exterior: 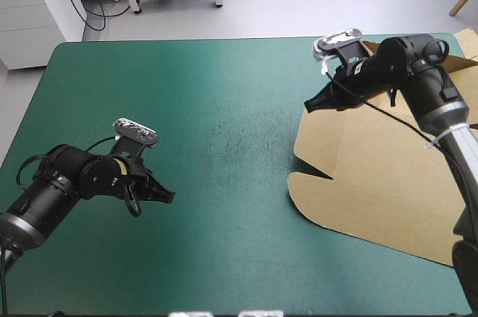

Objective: Fold the box

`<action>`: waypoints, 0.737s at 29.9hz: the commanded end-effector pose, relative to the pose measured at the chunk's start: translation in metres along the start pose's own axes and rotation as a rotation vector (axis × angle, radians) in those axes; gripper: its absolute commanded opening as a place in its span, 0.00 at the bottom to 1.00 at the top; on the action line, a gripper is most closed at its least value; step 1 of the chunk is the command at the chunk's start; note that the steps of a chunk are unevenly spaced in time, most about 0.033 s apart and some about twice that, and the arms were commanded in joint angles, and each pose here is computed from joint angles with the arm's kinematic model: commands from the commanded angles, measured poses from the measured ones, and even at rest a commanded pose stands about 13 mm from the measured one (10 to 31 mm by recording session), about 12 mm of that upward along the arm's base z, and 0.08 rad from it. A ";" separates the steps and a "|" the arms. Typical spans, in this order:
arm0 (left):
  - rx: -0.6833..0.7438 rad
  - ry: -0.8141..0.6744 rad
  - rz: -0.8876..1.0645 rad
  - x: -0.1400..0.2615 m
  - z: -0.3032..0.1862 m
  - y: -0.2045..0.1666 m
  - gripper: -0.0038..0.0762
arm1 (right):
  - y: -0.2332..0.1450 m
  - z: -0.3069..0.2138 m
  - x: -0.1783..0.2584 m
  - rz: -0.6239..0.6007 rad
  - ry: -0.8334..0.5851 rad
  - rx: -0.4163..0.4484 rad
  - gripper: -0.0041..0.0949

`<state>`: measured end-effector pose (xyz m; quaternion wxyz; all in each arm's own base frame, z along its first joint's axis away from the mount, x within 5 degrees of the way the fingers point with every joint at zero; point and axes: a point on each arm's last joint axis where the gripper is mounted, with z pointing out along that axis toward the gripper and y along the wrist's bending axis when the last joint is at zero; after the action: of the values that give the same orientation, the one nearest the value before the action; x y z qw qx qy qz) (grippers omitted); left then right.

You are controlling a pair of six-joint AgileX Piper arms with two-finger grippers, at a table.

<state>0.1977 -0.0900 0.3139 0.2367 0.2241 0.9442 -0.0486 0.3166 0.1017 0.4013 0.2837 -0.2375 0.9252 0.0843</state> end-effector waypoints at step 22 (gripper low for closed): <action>-0.002 -0.205 0.005 0.048 -0.027 -0.003 0.04 | 0.040 -0.053 0.180 -0.008 -0.184 0.082 0.04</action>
<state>0.1552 -0.0708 0.3069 0.2803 0.2245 0.9316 -0.0560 0.1543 0.0551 0.3447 0.3303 -0.2302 0.9134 0.0611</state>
